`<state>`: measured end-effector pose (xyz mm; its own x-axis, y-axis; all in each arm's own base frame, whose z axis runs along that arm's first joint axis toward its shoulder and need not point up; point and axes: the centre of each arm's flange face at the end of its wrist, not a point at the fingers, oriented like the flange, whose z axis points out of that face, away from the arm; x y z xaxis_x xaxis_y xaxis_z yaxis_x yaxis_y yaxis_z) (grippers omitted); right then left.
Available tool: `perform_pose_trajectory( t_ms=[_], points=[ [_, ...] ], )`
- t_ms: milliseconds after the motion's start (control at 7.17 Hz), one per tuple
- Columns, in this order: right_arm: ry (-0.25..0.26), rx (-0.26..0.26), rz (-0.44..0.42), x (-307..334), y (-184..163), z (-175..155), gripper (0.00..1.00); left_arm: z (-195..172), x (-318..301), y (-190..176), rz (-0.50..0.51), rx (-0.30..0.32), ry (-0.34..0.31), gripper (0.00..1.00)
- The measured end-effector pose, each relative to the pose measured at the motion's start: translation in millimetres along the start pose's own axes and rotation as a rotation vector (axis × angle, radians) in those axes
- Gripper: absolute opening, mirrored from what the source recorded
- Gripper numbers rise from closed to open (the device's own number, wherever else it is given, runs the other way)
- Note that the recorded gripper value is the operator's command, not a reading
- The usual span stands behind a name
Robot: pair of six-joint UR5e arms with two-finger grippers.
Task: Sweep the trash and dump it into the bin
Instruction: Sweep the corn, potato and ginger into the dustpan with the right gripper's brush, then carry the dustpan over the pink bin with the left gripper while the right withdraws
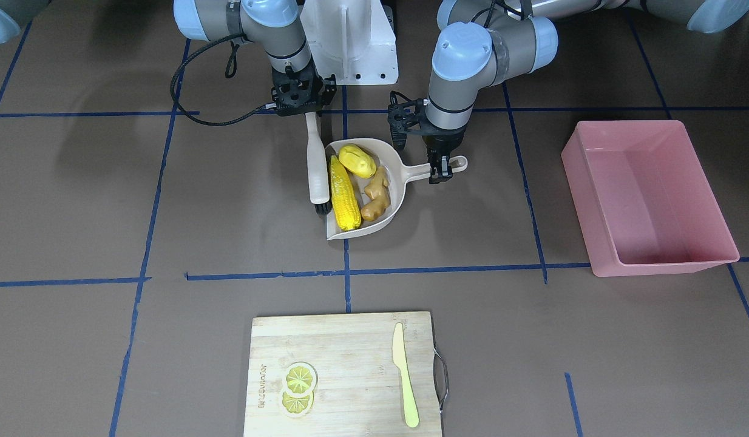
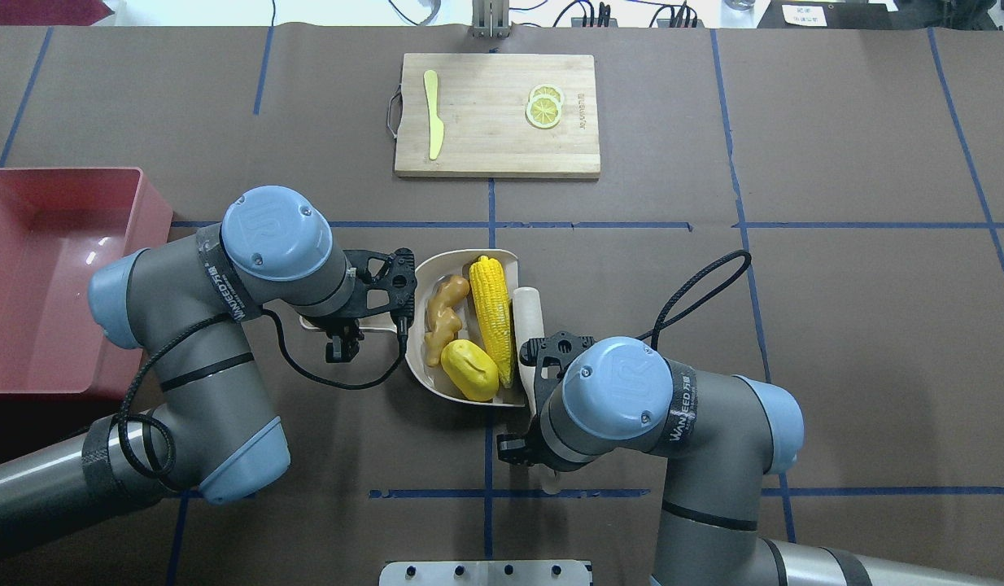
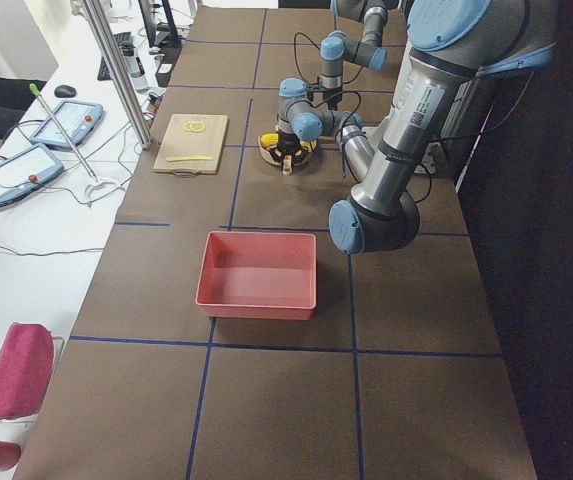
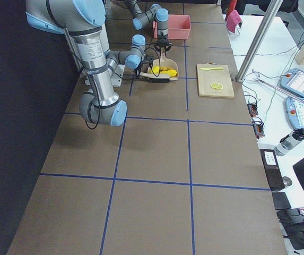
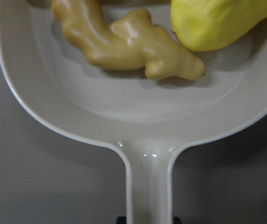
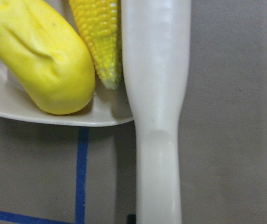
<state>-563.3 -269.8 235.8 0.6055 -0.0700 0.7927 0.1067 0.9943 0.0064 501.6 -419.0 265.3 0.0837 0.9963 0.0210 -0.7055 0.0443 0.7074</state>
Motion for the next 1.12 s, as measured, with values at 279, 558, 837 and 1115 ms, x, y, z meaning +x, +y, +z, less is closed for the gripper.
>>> perform_pose_trajectory(
  t_ms=[279, 558, 837, 1115],
  points=[
    [-0.018, -0.004, -0.004, -7, 1, -8, 0.0, -1, 0, -2, -0.013, 0.017, -0.003, 0.19],
    [-0.018, -0.006, 0.004, -2, -2, -21, 0.0, -3, 0, -3, -0.038, 0.065, -0.016, 0.19],
    [-0.013, -0.009, 0.033, 12, -12, -48, 0.0, -3, -1, -5, -0.095, 0.12, -0.027, 0.19],
    [-0.01, 0.006, 0.092, 39, -27, -108, 0.0, -7, -3, -9, -0.147, 0.165, -0.035, 0.19]
  ],
)
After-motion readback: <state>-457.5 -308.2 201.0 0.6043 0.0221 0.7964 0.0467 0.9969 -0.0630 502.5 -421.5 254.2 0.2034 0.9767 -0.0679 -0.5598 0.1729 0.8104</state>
